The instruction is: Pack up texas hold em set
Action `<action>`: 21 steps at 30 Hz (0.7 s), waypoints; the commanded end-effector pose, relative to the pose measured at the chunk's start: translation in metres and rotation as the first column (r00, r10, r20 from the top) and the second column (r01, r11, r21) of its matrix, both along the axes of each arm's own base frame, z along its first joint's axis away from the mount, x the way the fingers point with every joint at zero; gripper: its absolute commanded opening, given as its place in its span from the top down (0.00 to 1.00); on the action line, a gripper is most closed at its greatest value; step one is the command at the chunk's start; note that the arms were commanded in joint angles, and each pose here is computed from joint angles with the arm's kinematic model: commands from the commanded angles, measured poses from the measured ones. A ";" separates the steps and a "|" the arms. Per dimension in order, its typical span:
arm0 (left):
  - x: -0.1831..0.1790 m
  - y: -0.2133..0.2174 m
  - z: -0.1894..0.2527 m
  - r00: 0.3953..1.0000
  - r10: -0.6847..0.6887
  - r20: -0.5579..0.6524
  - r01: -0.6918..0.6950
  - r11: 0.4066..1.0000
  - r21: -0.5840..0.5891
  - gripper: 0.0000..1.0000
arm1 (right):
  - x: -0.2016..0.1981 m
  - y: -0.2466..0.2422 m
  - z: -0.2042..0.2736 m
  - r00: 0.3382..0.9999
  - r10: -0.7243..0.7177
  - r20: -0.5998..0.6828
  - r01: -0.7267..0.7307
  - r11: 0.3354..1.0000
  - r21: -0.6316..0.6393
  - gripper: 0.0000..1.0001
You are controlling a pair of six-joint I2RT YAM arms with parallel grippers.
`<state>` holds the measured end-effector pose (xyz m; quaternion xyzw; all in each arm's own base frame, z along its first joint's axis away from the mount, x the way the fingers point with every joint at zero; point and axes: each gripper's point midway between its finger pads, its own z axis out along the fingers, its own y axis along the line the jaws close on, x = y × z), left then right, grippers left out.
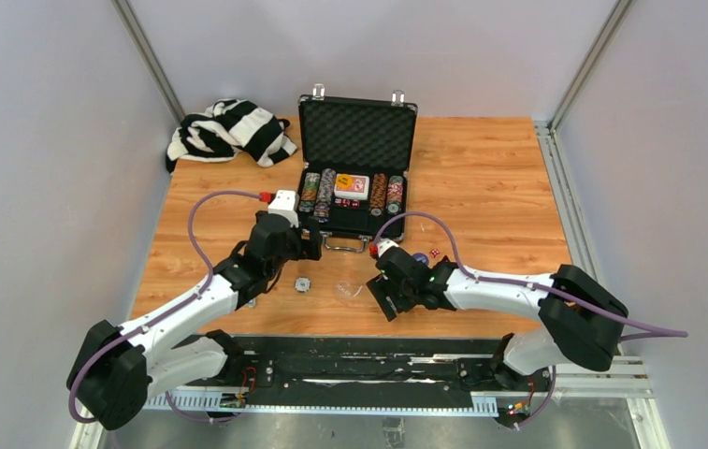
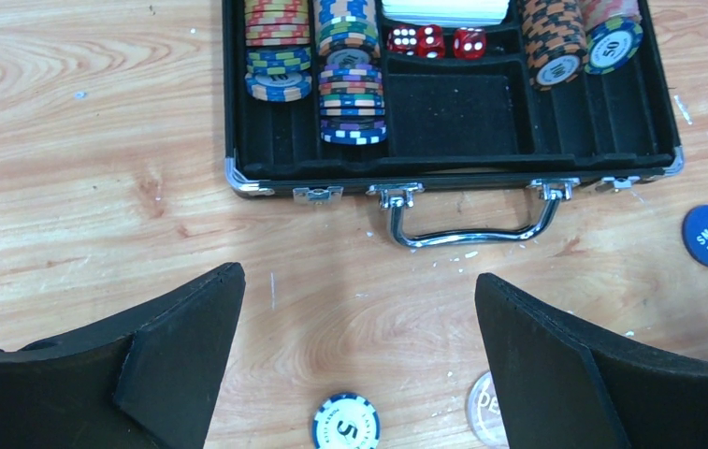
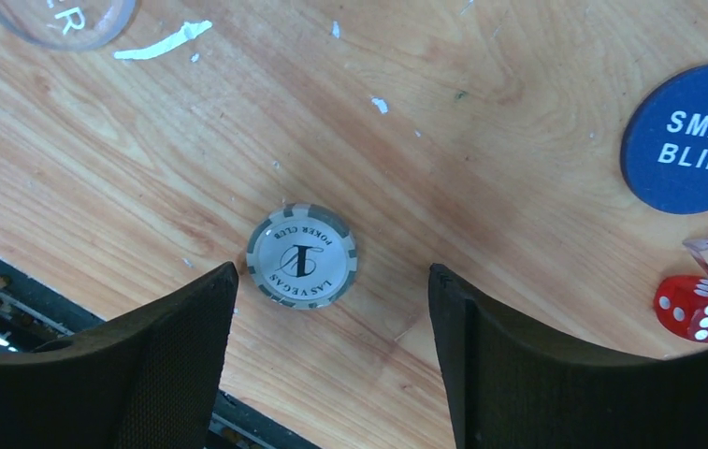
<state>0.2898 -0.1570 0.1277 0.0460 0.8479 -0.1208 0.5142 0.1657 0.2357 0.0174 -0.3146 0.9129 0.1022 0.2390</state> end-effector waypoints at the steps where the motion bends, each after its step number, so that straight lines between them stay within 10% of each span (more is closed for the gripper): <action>1: 0.004 0.005 0.013 0.999 0.042 0.024 -0.042 0.999 0.001 0.02 | -0.001 -0.003 -0.008 1.000 -0.015 0.001 0.015 0.999 -0.045 0.27; 21: 0.004 0.011 0.006 0.994 0.102 -0.033 -0.102 0.995 0.020 0.02 | -0.011 -0.010 -0.010 0.999 -0.037 0.011 0.038 0.990 -0.134 0.55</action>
